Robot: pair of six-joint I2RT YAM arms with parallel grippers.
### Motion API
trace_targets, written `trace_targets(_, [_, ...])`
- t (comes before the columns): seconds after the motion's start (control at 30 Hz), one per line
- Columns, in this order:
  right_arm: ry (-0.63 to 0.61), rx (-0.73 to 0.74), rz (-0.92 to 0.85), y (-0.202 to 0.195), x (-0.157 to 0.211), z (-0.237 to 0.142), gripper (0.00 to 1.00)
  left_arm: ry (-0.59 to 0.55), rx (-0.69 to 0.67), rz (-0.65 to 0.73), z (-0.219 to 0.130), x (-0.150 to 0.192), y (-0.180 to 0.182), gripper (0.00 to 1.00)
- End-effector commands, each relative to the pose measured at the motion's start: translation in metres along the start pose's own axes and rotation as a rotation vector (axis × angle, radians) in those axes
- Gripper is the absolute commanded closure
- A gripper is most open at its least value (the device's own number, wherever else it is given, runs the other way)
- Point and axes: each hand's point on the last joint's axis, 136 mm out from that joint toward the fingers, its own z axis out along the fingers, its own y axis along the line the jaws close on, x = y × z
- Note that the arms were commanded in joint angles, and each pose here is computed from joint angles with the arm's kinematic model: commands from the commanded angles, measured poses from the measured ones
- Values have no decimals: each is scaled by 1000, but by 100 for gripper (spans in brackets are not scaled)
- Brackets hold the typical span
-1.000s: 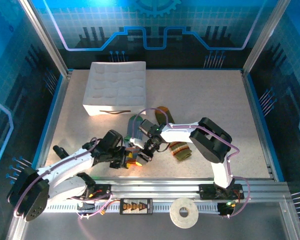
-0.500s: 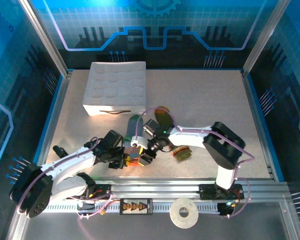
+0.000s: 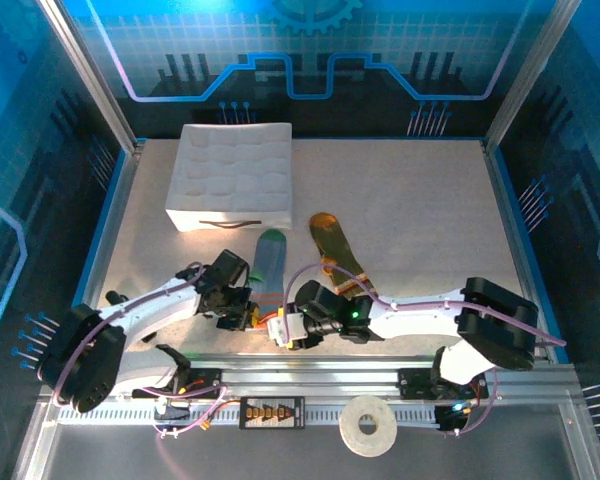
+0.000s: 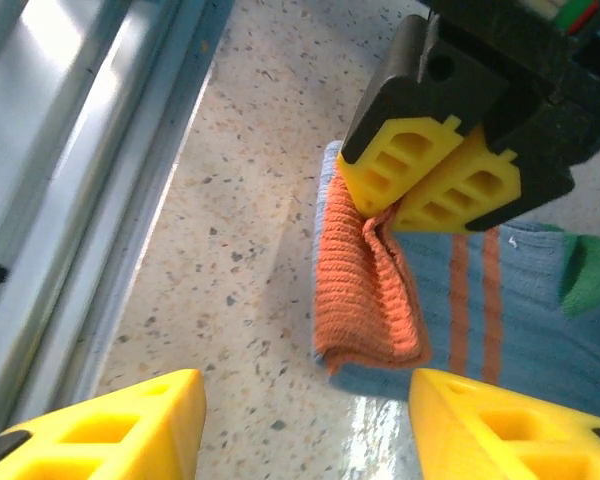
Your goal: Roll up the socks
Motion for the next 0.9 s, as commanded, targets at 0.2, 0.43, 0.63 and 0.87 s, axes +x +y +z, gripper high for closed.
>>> trace_targets(0.2, [36, 73, -113, -16, -12, 35, 54, -61, -74, 38, -1, -11, 7, 89])
trace_targets(0.43, [91, 40, -77, -12, -2, 53, 67, -56, -80, 51, 0, -10, 5, 89])
trace_targets(0.63, [156, 11, 11, -3, 19, 61, 83, -52, -73, 77, 0, -7, -1, 90])
trace_targets(0.87, [165, -106, 180, 11, 29, 57, 96, -51, -21, 101, -15, -5, -8, 74])
